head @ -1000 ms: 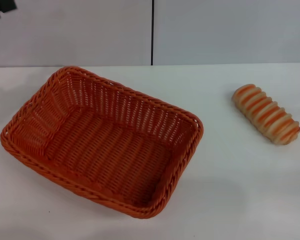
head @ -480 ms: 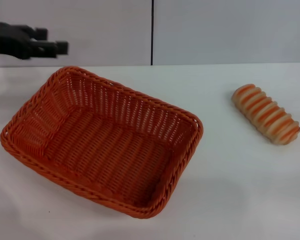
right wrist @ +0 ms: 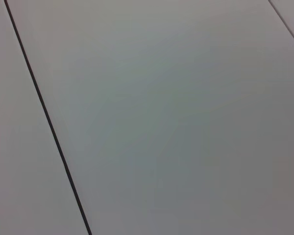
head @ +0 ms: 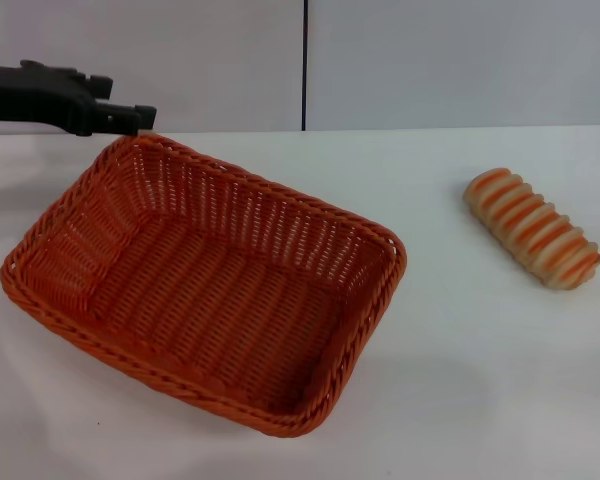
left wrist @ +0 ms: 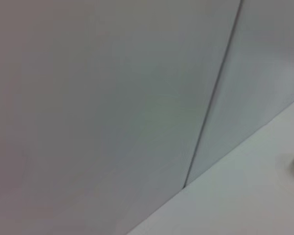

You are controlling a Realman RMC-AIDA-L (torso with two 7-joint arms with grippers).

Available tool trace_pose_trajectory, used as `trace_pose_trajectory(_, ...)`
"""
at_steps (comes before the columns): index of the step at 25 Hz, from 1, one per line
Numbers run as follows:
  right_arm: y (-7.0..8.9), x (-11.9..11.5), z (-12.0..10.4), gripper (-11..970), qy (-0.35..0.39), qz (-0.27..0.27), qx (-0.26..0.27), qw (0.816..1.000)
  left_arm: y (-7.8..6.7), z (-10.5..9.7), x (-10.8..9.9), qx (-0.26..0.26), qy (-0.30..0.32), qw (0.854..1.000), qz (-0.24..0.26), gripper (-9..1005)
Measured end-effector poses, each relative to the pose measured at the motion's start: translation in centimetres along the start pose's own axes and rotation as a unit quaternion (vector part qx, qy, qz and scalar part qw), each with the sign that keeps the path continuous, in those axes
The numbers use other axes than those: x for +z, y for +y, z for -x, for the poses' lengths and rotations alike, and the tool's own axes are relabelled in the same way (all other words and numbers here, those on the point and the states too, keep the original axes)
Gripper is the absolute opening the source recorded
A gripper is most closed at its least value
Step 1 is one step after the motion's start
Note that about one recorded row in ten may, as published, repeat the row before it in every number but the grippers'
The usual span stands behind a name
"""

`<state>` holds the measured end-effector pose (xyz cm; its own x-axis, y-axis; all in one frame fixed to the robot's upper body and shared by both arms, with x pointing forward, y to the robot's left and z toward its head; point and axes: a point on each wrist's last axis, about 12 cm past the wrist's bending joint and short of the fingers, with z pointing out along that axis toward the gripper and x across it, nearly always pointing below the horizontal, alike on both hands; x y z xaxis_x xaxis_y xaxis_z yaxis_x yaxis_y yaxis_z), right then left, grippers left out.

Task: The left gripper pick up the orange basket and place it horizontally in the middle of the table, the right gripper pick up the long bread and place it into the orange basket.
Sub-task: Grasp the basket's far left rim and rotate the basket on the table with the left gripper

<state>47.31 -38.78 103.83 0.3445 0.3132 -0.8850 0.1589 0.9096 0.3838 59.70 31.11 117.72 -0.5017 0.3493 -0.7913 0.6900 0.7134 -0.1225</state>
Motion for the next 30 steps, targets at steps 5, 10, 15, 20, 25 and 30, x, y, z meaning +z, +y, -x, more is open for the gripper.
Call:
trace_pose_trajectory(5,0.1,-0.1,-0.1,559,0.002,0.0,0.001,1.0,0.0,-0.4,1.1,0.006,0.026,1.0,0.012,735)
trace_pose_trajectory(10,0.2,0.0,-0.1,561,0.003,0.003,0.002,1.0,0.0,-0.9,1.9,0.009,0.047,0.999,0.018,732)
trace_pose_trajectory(15,0.2,0.1,-0.2,564,0.004,0.005,0.002,1.0,0.1,-1.2,2.7,0.014,0.065,0.997,0.029,728)
trace_pose_trajectory(20,0.3,0.0,-0.2,567,0.006,0.005,0.003,1.0,0.3,-1.5,3.3,0.013,0.075,0.996,0.035,725)
trace_pose_trajectory(25,0.3,0.0,-0.2,569,0.006,0.005,0.003,1.0,0.3,-1.6,3.7,0.017,0.084,0.996,0.038,722)
trace_pose_trajectory(30,0.3,0.0,-0.2,572,0.006,0.004,0.003,1.0,0.3,-1.7,3.8,0.014,0.089,0.995,0.04,719)
